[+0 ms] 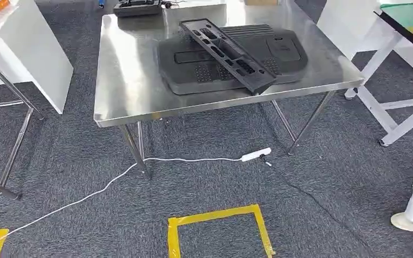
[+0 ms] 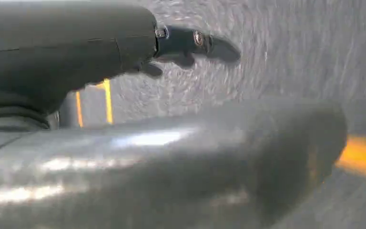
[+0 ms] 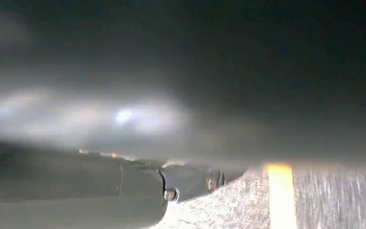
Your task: Take the parts from the cabinet and place them on the table.
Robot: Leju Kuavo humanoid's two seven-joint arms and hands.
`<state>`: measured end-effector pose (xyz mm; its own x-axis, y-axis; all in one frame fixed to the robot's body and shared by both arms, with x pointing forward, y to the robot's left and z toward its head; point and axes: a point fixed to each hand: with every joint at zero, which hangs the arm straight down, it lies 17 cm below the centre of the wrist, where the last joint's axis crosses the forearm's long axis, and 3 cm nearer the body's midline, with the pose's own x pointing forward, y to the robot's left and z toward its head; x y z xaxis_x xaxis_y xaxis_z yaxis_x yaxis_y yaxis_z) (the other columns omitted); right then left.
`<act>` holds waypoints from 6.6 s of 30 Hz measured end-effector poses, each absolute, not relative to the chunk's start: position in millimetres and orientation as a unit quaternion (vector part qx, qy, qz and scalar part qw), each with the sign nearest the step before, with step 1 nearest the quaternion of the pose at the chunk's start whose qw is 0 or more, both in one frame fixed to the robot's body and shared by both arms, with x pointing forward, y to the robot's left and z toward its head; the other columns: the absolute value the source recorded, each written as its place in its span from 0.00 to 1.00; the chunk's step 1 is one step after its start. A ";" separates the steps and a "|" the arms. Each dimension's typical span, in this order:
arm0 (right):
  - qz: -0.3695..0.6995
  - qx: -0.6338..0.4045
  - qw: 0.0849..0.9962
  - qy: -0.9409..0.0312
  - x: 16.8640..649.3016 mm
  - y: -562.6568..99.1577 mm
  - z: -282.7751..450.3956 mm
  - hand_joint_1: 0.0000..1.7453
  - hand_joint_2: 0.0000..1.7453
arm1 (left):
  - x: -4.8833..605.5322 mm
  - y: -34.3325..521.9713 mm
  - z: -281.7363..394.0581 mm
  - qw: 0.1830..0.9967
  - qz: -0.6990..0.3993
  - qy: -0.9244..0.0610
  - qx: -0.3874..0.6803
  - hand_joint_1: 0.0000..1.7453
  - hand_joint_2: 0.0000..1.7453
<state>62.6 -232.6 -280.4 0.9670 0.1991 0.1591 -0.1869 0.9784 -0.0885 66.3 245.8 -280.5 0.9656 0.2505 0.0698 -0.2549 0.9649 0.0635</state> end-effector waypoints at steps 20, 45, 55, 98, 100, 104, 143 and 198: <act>0.223 0.047 0.973 -0.023 37.8 -201.5 -275.9 0.00 0.00 | 79.7 238.3 -278.5 0.979 -0.166 -0.098 0.065 0.00 0.00; 0.256 0.050 0.965 -0.013 29.2 -204.4 -276.1 0.00 0.00 | 60.8 233.6 -279.7 0.984 -0.159 -0.081 0.002 0.00 0.00; 0.257 0.047 0.965 -0.017 38.4 -206.5 -275.6 0.00 0.00 | 57.7 239.7 -280.9 0.985 -0.161 -0.067 0.017 0.00 0.00; 0.269 0.040 0.962 -0.015 28.7 -213.2 -277.6 0.00 0.00 | 68.0 248.0 -280.5 0.980 -0.162 -0.076 0.082 0.00 0.00; 0.271 0.038 0.962 -0.015 28.9 -215.0 -277.8 0.00 0.00 | 66.5 247.2 -280.7 0.981 -0.162 -0.075 0.081 0.00 0.00; 0.274 0.036 0.961 -0.014 27.9 -218.0 -278.2 0.00 0.00 | 67.6 249.0 -280.4 0.982 -0.153 -0.066 0.089 0.00 0.00; 0.275 0.043 0.960 -0.019 35.8 -211.0 -276.4 0.00 0.00 | 64.3 249.1 -280.1 0.992 -0.070 -0.044 0.096 0.00 0.00; 0.253 0.057 0.966 -0.020 31.9 -201.7 -275.3 0.00 0.00 | 82.0 235.3 -277.1 0.992 0.020 -0.113 0.047 0.00 0.00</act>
